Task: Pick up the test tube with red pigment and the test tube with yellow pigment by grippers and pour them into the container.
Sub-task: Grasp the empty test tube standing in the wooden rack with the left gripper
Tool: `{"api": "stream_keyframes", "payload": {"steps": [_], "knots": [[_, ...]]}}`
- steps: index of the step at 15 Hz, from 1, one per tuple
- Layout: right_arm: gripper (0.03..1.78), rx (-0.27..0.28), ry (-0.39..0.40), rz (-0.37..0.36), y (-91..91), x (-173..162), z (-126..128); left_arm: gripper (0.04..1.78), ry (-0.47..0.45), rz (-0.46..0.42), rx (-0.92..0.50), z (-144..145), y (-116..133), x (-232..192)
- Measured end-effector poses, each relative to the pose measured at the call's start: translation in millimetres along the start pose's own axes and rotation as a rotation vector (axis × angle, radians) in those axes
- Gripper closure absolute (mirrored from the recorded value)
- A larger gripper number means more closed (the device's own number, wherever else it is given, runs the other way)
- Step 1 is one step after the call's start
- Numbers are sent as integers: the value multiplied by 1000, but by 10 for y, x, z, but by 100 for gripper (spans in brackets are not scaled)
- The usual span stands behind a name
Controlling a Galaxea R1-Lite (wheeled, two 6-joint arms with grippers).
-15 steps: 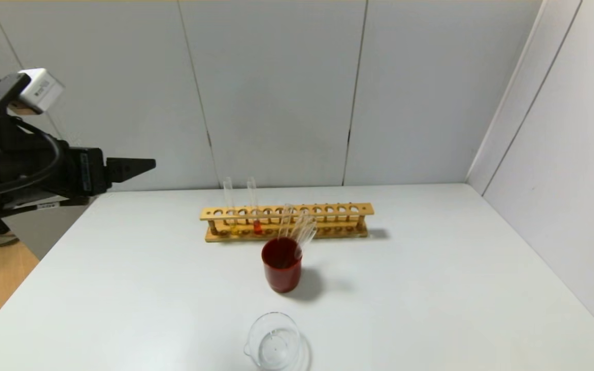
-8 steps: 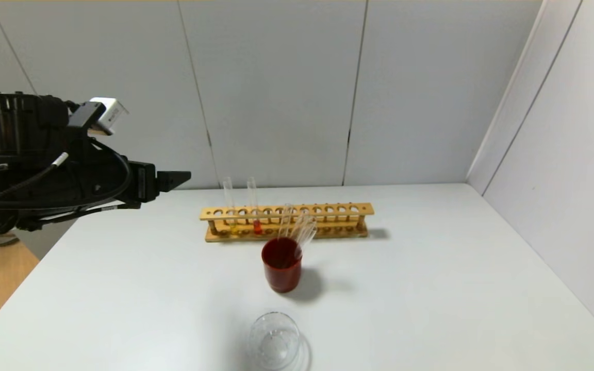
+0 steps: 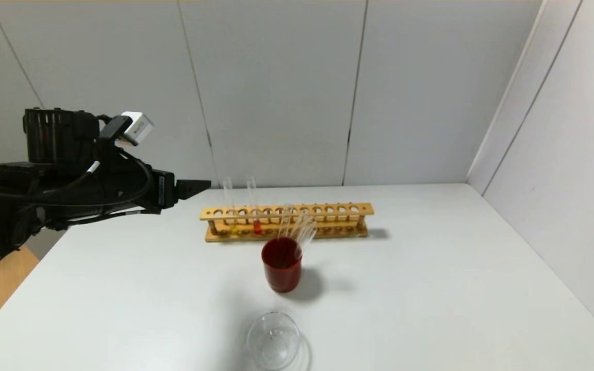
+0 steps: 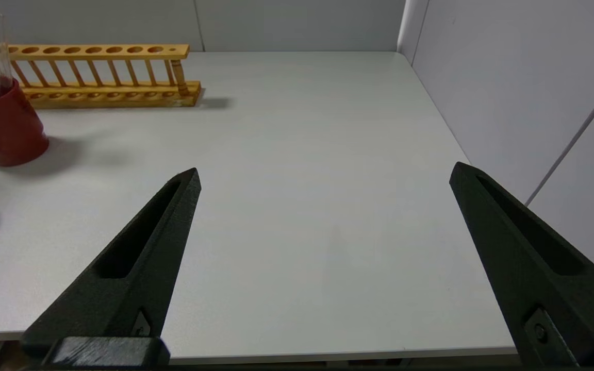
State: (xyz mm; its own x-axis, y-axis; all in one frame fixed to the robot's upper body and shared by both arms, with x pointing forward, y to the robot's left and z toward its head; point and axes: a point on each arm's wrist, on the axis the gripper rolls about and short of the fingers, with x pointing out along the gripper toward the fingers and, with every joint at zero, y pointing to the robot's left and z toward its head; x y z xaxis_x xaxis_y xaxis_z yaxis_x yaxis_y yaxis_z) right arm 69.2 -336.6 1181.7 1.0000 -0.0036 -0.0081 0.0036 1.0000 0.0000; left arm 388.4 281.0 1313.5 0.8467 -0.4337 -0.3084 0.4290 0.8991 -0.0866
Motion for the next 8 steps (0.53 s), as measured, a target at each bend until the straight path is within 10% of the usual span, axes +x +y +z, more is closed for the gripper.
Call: {"api": "stream_keyframes", "payload": {"steps": [8], "knots": [[11,0,0,0,0,0,0,10,-38,-278,85,-45,466,-125]]}}
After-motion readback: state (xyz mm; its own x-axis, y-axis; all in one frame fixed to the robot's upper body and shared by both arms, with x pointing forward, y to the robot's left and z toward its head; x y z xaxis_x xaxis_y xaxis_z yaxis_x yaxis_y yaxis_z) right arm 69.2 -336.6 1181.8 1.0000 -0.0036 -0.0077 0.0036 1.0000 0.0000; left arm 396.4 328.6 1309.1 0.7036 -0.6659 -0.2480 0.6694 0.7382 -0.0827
